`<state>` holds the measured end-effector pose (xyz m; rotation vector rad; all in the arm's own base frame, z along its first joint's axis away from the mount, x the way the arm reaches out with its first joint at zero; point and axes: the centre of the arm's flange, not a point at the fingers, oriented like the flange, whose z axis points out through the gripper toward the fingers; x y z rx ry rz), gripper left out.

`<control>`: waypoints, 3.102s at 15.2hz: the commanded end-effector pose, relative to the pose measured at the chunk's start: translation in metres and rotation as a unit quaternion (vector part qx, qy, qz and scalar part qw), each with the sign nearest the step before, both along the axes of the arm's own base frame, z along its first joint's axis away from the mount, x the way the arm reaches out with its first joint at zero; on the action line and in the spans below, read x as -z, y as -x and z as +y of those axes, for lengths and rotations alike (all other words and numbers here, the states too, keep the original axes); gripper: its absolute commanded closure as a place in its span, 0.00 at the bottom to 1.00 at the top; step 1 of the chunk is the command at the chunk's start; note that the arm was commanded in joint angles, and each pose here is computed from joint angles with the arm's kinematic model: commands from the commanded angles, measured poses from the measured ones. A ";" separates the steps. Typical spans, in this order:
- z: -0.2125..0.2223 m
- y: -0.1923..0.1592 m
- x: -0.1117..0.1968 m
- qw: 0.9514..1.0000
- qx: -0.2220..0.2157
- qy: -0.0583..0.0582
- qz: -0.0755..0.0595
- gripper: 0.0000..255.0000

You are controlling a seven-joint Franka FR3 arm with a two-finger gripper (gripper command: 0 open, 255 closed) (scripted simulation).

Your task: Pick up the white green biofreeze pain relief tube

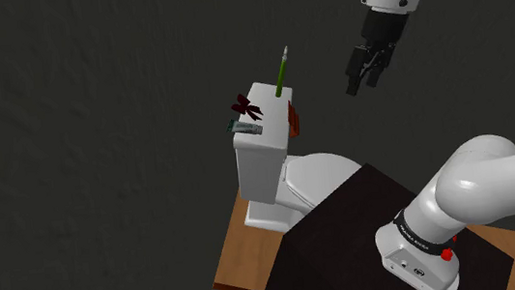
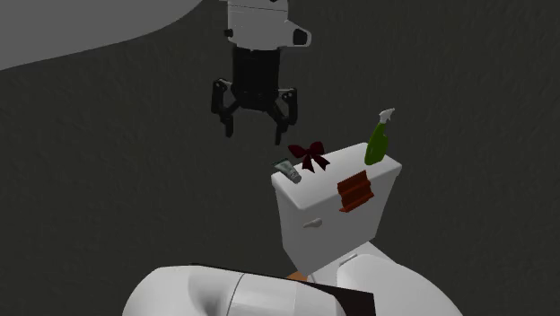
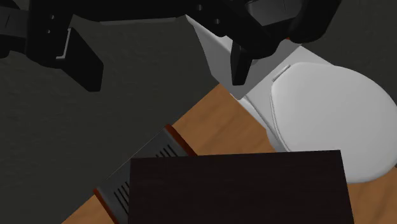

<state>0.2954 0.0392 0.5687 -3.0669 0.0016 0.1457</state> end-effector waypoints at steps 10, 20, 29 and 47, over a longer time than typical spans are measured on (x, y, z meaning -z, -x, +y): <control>-0.030 -0.082 0.079 0.997 -0.071 -0.012 -0.013 0.00; -0.046 -0.179 0.165 0.988 -0.149 -0.026 -0.028 0.00; -0.046 -0.269 0.240 0.974 -0.218 -0.038 -0.041 0.00; -0.018 -0.402 0.366 0.945 -0.318 -0.056 -0.059 0.00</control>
